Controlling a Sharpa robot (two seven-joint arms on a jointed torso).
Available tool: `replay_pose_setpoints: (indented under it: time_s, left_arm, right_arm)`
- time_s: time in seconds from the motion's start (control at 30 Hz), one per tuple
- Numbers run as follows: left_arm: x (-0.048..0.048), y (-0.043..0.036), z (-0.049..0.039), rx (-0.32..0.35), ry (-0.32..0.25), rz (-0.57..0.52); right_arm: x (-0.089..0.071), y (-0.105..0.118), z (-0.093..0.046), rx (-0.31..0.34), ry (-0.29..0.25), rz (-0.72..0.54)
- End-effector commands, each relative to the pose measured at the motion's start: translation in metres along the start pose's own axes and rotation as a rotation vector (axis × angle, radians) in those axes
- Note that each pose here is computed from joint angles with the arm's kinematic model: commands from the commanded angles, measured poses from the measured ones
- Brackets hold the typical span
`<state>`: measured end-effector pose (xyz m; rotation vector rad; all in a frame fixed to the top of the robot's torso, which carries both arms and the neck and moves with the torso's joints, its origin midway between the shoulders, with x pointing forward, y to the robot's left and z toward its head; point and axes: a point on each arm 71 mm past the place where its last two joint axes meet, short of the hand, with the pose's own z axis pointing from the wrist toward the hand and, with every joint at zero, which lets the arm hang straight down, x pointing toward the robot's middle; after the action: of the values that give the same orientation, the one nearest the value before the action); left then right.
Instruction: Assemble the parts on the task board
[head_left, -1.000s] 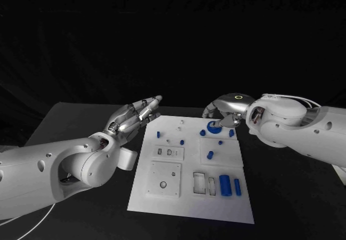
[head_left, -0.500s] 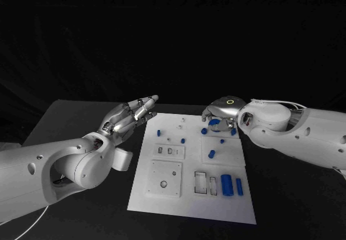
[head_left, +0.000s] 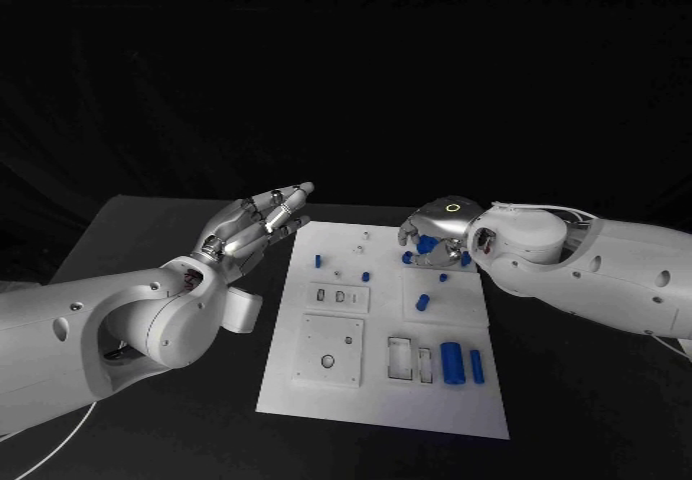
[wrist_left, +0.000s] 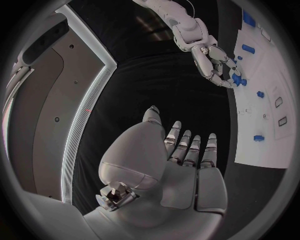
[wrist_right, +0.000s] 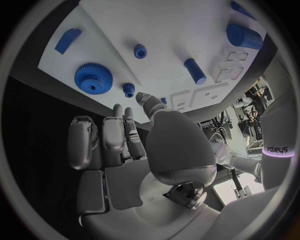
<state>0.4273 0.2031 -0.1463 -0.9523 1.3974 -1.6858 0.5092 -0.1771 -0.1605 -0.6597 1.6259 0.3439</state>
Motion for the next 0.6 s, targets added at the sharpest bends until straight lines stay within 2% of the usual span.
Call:
replay_pose_setpoints:
  time_s: [0.03,0.6]
  left_arm:
    - [0.0022,-0.0014,0.001,0.01,0.021,0.0]
    - [0.0001,0.0,0.0022,0.002,0.02,0.001]
  right_arm:
    - [0.002,0.001,0.001,-0.012,0.008,-0.006]
    - [0.014,-0.002,0.007,-0.003,0.028,0.007]
